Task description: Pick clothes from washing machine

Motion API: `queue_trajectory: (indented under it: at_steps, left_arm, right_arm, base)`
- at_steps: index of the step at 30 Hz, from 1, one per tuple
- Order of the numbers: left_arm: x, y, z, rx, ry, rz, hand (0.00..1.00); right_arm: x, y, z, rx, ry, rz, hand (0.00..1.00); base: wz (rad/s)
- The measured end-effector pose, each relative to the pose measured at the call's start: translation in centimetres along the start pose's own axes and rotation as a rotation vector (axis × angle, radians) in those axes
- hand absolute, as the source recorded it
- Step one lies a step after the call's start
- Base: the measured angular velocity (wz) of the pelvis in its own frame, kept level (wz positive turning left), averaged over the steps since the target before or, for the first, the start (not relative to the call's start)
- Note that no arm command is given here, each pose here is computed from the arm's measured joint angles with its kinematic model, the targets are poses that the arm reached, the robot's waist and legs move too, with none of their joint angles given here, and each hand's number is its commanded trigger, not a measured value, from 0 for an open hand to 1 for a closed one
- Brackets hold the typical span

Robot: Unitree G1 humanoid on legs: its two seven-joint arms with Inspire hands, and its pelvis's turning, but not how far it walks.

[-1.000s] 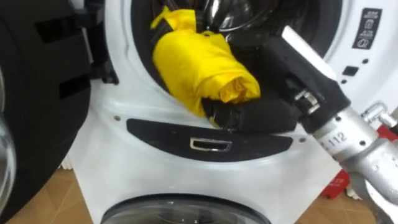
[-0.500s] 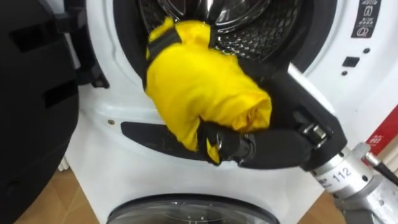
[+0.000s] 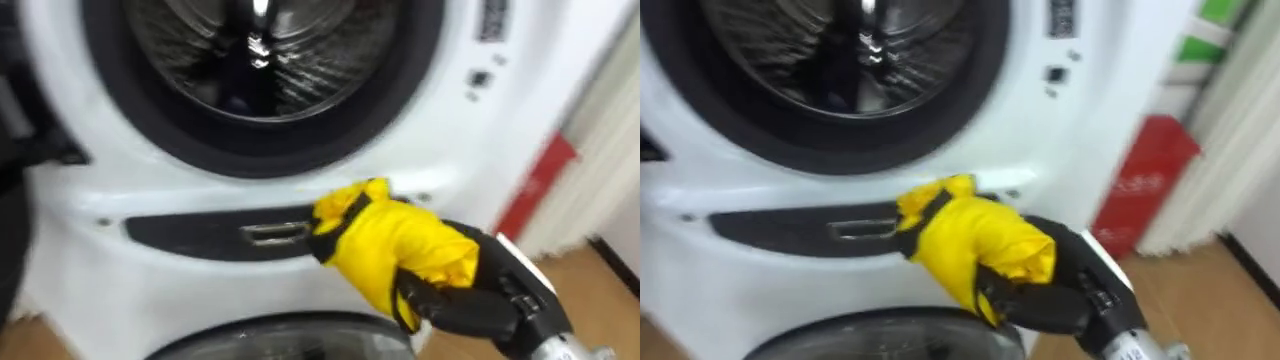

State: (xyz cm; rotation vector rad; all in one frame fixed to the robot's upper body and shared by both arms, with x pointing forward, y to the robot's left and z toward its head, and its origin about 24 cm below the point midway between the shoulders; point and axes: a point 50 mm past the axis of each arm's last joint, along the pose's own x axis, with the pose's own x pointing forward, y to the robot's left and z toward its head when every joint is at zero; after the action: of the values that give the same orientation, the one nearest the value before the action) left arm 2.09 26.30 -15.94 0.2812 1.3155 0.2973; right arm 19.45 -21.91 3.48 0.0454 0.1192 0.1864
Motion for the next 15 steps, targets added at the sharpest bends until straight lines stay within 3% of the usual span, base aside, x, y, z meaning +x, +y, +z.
queue_trajectory:
  at_steps: [9, 15]
  left_arm:
    - [0.4, -0.1, 2.8, 0.02, -0.072, -0.005, 0.0]
    - [0.5, -0.8, 3.8, 0.06, -0.092, -0.029, 0.0]
  right_arm:
    - [-2.3, -4.1, -2.9, -0.013, 0.135, -0.288, 1.0]
    - [-3.1, -5.1, -4.5, -0.049, 0.218, -0.369, 1.0]
  base:
    - [-0.49]
    - [-0.32]
